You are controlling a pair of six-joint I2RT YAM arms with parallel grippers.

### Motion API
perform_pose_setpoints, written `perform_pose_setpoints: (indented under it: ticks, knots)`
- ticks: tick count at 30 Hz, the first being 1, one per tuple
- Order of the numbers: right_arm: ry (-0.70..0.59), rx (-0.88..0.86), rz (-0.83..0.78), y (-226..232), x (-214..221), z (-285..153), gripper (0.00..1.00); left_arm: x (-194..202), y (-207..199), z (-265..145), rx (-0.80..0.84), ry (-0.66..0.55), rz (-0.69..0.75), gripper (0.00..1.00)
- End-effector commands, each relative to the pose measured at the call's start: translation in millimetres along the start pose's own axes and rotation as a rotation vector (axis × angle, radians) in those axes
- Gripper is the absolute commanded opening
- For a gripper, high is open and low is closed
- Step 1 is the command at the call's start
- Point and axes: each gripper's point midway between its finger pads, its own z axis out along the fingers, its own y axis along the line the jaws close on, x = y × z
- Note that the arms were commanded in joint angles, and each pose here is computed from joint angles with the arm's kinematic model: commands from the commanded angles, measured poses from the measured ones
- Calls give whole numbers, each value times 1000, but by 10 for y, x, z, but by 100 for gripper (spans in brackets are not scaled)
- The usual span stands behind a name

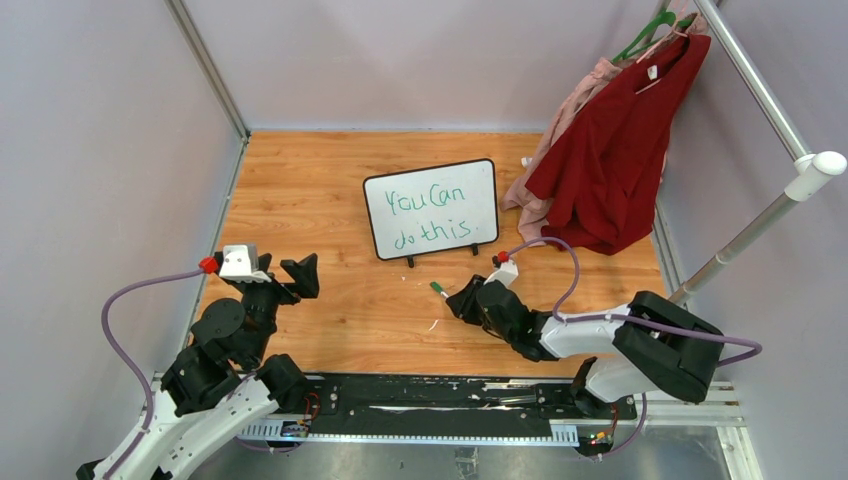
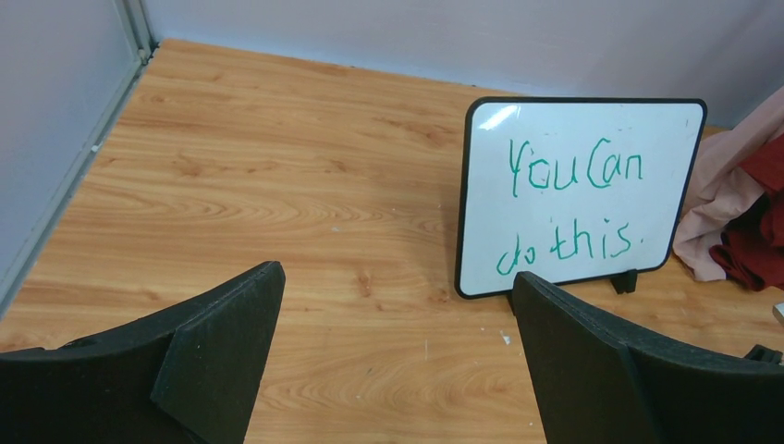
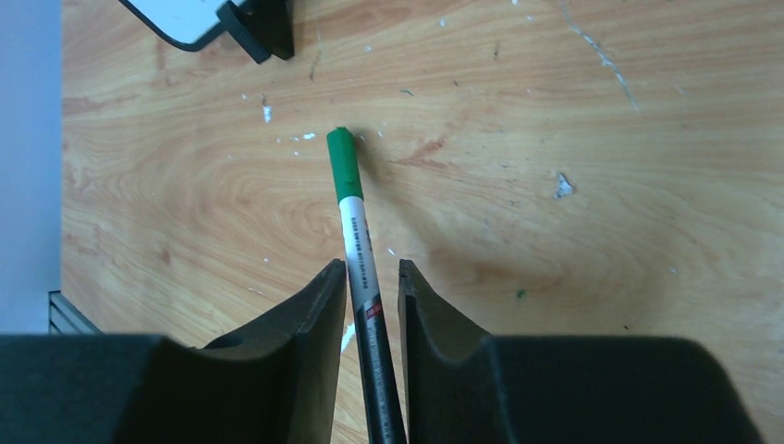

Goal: Write a sentence on the whiteboard
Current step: Place the whiteboard marker at the center of the board.

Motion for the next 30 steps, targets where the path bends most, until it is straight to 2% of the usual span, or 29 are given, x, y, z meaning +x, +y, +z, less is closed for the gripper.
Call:
perform_pose_setpoints:
  ticks: [1, 14, 22, 30]
  knots:
    - [12, 40, -21, -128, 54, -57, 33, -8, -16, 18, 1, -5, 9, 100]
    - [19, 45, -55, -151, 52, -95, 37, 1, -20, 23, 2, 0, 12, 100]
    - [97, 84, -408, 60, -138, -229, 40, 3, -24, 21, 4, 2, 13, 100]
    - [358, 195, -784, -129, -33, -310, 47, 15, -35, 32, 6, 8, 23, 100]
